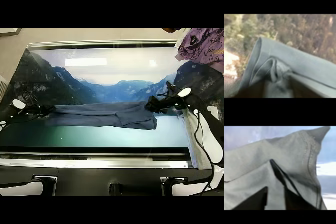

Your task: Fold the clothes and pants, and hang the long-sleeved shirts on hangers.

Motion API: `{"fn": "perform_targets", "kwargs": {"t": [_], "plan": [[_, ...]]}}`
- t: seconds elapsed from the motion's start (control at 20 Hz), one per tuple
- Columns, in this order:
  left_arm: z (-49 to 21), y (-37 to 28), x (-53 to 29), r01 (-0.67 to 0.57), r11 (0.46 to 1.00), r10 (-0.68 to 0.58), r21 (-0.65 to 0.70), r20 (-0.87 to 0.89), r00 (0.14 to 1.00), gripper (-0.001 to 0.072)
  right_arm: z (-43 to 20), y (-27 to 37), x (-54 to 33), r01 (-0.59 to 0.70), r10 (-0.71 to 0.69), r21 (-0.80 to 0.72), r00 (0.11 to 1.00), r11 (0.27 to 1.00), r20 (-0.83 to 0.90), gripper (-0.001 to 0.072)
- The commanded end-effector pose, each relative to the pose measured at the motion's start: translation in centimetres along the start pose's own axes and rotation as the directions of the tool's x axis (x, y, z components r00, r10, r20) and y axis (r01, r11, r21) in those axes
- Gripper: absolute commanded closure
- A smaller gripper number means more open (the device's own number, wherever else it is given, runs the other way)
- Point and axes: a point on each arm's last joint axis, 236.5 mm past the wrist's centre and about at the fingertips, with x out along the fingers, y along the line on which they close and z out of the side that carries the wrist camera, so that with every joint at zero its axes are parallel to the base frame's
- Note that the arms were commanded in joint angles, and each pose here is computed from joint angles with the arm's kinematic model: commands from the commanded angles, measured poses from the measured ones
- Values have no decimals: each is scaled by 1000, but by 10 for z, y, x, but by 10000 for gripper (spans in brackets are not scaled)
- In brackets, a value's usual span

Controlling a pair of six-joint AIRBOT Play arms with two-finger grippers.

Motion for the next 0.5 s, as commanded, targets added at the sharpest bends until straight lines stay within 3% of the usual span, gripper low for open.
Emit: {"fn": "perform_targets", "kwargs": {"t": [0.0,0.15,0.25,0.3,0.45], "plan": [[12,-11,-6,18,1000,-18,-3,15,1000,39,-4,10,-5,-28,29,9,999,1000,-16,319],[24,-21,-28,45,999,-45,-4,-18,999,34,1,16,-43,26,-27,-33,999,999,-17,275],[36,-26,-53,58,998,-58,12,-20,998,34,11,5,-83,69,-69,-37,998,997,-9,136],[42,-29,-66,63,998,-62,22,-10,998,34,13,-4,-96,58,-58,-13,998,998,-15,113],[53,-37,-96,67,997,-69,50,49,996,34,20,-32,-108,-23,24,31,1000,999,-18,113]]}}
